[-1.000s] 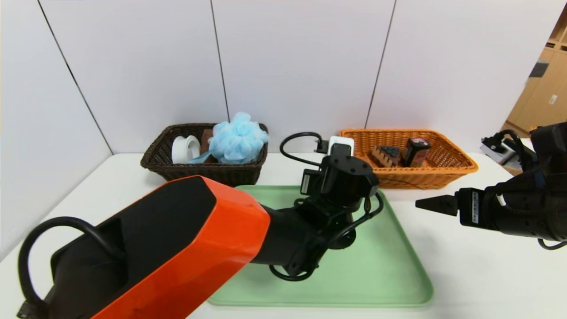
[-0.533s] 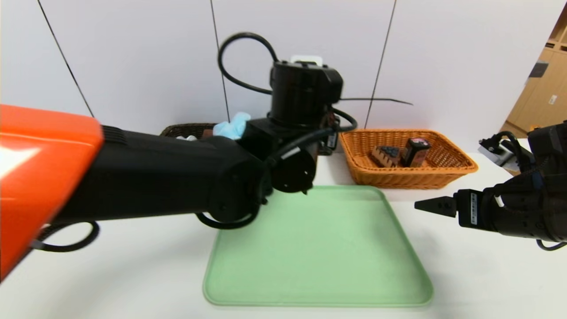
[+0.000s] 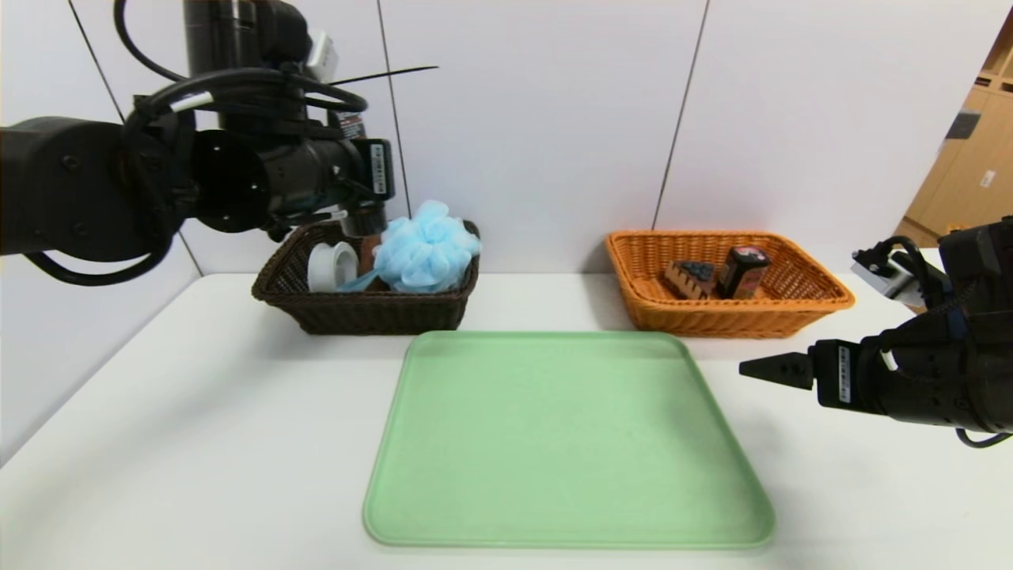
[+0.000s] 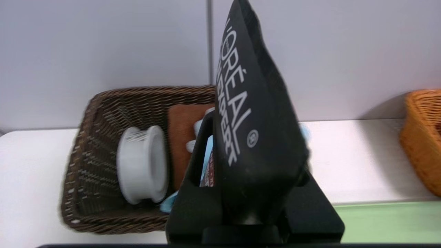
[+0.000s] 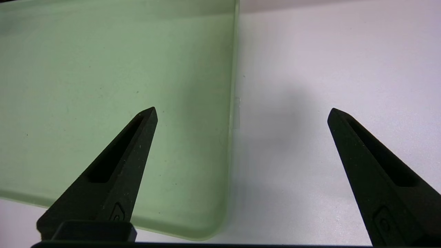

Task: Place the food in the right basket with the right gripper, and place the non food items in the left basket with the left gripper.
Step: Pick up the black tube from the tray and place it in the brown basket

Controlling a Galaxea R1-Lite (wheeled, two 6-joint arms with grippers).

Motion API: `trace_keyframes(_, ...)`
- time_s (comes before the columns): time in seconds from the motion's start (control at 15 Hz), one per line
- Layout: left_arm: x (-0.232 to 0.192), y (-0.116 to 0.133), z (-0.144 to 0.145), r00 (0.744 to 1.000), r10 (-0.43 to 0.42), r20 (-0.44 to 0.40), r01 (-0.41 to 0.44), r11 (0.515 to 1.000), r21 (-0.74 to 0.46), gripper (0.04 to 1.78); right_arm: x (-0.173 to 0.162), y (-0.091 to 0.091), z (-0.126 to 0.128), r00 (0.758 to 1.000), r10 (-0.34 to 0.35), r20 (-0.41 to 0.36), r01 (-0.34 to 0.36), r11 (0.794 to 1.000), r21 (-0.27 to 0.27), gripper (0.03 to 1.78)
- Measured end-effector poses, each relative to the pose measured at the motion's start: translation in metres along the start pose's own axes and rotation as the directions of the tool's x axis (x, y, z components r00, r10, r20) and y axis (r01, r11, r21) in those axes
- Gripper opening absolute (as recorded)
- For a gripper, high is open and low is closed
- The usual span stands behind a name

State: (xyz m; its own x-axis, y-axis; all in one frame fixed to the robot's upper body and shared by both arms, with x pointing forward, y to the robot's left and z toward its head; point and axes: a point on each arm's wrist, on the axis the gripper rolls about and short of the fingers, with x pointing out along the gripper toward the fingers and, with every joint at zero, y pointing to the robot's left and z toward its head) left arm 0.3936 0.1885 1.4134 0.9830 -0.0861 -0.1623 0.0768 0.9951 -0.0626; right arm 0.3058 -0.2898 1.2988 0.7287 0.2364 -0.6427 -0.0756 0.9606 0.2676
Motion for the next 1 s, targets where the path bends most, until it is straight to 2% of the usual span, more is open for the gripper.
trace_keyframes(0.2, 0.006, 0.031, 0.005, 0.999, 0.047, -0.007, -0.047, 0.998, -0.032, 0.37, 0.0, 0.0, 0.0, 1.0, -0.001, 0.001, 0.001, 1.0, 0.0, 1.71)
trace_keyframes(0.47, 0.032, 0.068, -0.007, 0.992, 0.118, -0.054, -0.122, 0.988, -0.092, 0.37, -0.001, 0.0, 0.0, 1.0, -0.004, 0.003, 0.004, 1.0, 0.007, 1.71)
trace_keyframes(0.67, 0.055, 0.077, -0.021, 0.987, 0.139, -0.075, -0.147, 0.982, -0.121, 0.37, -0.001, 0.0, -0.001, 1.0, 0.0, 0.001, 0.0, 1.0, -0.002, 1.71)
trace_keyframes(0.8, 0.07, 0.077, -0.029, 0.989, 0.136, -0.054, -0.143, 0.978, -0.15, 0.37, -0.001, 0.001, 0.0, 1.0, 0.001, 0.004, -0.001, 1.0, 0.0, 1.71)
trace_keyframes(1.0, 0.085, 0.077, -0.042, 0.987, 0.14, -0.082, -0.15, 0.978, -0.146, 0.37, -0.001, 0.001, 0.0, 1.0, -0.001, 0.005, 0.001, 1.0, 0.0, 1.71)
